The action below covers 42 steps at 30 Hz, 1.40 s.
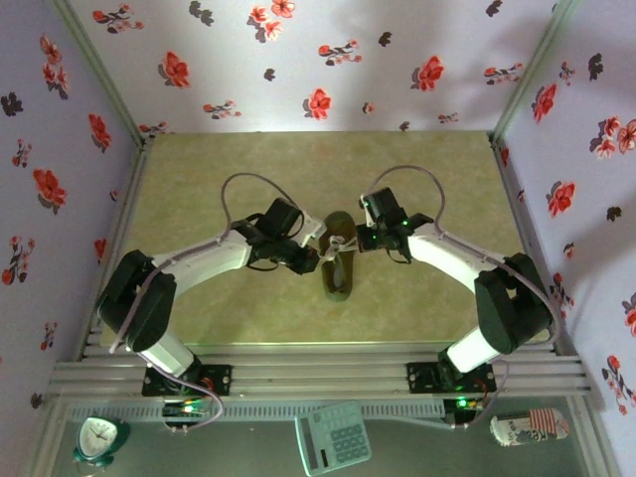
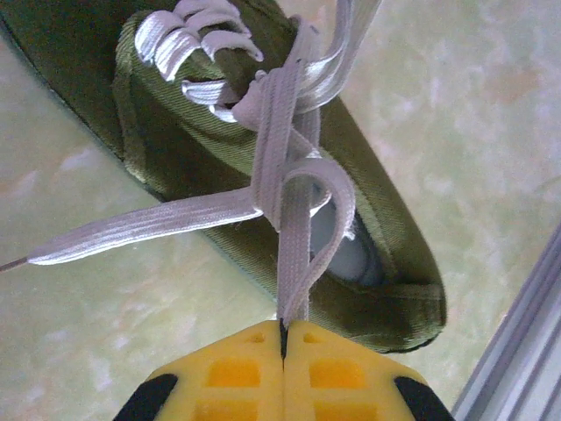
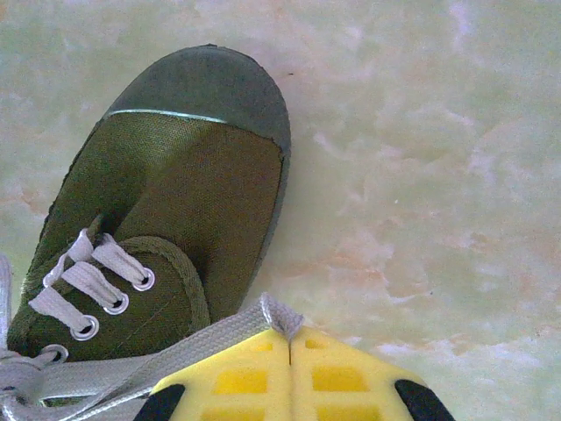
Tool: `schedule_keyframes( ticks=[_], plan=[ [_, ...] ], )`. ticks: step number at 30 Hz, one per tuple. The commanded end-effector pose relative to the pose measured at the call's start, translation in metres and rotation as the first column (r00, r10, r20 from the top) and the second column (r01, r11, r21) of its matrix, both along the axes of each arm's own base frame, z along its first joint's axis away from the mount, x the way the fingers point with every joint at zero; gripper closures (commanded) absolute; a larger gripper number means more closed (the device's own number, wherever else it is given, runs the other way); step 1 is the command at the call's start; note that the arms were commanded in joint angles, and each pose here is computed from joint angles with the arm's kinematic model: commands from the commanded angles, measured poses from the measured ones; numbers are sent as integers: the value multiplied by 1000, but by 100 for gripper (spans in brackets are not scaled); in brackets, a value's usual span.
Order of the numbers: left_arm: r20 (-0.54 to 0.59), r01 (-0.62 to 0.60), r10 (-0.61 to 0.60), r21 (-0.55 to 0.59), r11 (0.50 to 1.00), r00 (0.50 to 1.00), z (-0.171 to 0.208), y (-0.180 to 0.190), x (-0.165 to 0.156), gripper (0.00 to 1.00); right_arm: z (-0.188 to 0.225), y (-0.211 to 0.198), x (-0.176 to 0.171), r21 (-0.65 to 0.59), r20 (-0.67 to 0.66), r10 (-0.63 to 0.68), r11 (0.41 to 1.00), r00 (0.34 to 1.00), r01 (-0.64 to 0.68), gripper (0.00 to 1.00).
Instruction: Tie the shoes
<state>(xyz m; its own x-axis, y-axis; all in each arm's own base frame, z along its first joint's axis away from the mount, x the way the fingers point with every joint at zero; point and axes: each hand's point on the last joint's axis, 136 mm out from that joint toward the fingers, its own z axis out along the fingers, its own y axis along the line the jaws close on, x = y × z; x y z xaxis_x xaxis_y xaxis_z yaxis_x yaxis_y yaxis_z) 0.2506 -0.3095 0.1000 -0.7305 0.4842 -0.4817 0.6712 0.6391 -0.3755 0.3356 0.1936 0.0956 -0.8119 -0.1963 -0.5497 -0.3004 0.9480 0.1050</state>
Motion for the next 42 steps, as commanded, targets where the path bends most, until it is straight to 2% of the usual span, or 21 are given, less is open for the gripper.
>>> schedule_keyframes(
  ticks=[1,7,11,20,23,25,27,29,30,33,35,39,40,42],
  plan=[
    [19,32,-34,116,993,999,-7,15,3,100,6,1,4,-5,2,19,1000,1000,-19,100],
    [45,35,-46,227,973,998,-8,26,8,100,4,0,2,-12,-5,20,1000,1000,-20,100],
    [51,62,-84,331,942,995,-15,34,9,100,4,-2,2,-19,-3,18,1000,1000,-18,100],
    [50,44,-76,468,883,996,-20,45,16,100,10,-6,4,-33,15,16,999,1000,-16,100],
    [47,40,-71,475,879,996,-17,42,20,100,11,-7,3,-33,16,15,999,1000,-15,100],
    [49,48,-78,447,893,996,-11,33,21,100,12,-7,2,-30,17,15,999,1000,-15,100],
    [43,97,-121,362,927,992,-1,14,14,99,12,-6,1,-17,23,20,1000,1000,-20,100],
    [30,168,-179,230,959,983,12,-6,0,68,11,-4,1,-7,24,24,1000,999,-24,100],
    [34,186,-194,167,968,980,18,-13,-6,57,11,-4,0,-7,21,25,1000,999,-25,100],
    [61,198,-200,33,980,978,35,-21,-15,36,9,-5,-1,-8,17,25,1000,1000,-25,100],
    [83,168,-166,-17,986,983,42,-18,-11,35,8,-5,-2,-5,16,25,1000,1000,-25,100],
    [100,-25,31,-62,998,995,42,2,15,35,7,-4,-3,9,12,23,1000,1000,-23,100],
    [104,-92,98,-57,994,990,38,9,23,37,7,-3,-3,13,13,24,1000,1000,-24,100],
    [106,-145,152,-69,987,983,32,15,27,44,6,-1,-3,22,10,23,999,1000,-23,100]
  ],
)
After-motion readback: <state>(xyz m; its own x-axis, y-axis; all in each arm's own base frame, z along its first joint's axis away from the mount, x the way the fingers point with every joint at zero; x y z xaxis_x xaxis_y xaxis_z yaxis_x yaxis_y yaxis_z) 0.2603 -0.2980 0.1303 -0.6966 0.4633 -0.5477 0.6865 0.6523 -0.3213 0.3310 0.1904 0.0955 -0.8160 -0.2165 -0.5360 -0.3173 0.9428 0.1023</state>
